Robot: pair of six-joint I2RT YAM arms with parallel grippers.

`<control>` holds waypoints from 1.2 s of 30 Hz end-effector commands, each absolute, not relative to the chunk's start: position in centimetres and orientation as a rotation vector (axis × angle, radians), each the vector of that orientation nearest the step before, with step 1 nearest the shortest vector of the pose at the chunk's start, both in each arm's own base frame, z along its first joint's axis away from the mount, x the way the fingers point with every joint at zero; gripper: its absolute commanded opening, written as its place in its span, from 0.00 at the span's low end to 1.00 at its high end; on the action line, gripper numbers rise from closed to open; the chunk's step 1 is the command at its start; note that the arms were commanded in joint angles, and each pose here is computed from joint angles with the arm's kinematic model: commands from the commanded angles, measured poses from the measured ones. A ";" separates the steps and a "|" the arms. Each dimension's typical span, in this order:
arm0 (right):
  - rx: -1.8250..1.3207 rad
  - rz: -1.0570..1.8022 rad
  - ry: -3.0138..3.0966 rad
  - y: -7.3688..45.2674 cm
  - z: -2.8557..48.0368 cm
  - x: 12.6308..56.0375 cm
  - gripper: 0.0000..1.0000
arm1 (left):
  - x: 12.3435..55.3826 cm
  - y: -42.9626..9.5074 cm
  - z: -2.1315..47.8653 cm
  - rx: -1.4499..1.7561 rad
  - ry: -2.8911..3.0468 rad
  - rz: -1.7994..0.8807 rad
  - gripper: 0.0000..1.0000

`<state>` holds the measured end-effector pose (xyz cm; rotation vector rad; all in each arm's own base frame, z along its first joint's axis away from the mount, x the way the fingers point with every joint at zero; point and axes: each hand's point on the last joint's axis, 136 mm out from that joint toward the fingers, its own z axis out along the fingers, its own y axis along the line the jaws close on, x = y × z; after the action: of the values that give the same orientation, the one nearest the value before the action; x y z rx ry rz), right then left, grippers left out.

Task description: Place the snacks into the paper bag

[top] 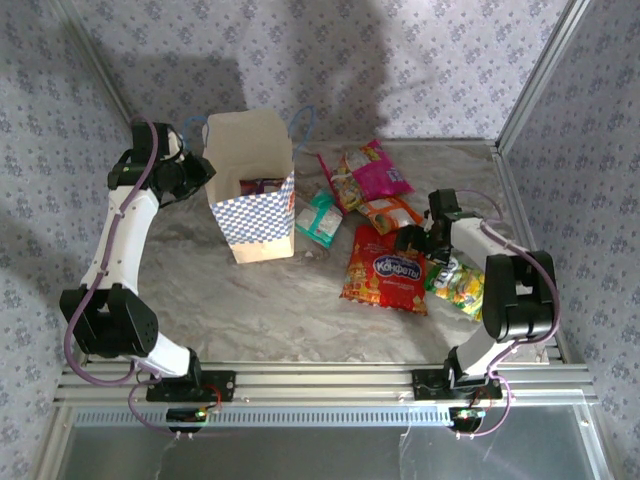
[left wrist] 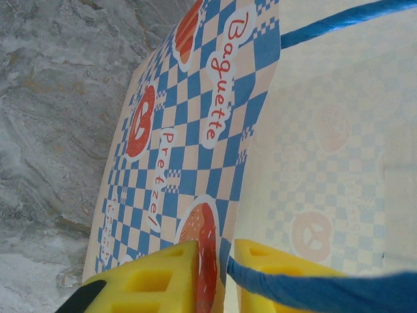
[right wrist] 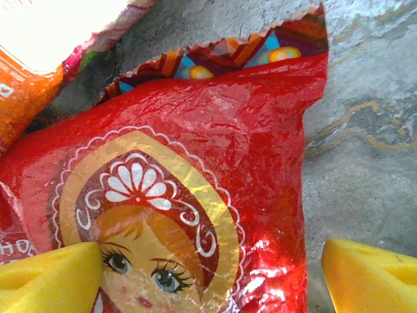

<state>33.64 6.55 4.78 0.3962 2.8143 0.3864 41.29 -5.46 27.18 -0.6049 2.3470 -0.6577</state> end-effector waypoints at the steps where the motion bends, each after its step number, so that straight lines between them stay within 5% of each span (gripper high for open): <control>1: 0.341 0.428 2.869 8.1 3.7 32.7 0.87 | 41.2 -5.7 28.7 -0.573 2.326 -0.650 0.21; 23: 0.221 0.609 2.921 17.2 4.4 31.0 0.80 | 41.0 -5.9 28.4 -0.570 2.335 -0.644 0.21; 36: 0.175 0.525 2.904 15.9 6.6 30.1 0.89 | 40.8 -5.7 29.0 -0.561 2.318 -0.630 0.22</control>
<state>30.21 16.67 4.87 0.1912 2.9177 0.5573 41.23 -5.60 27.04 -0.6025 2.3521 -0.6348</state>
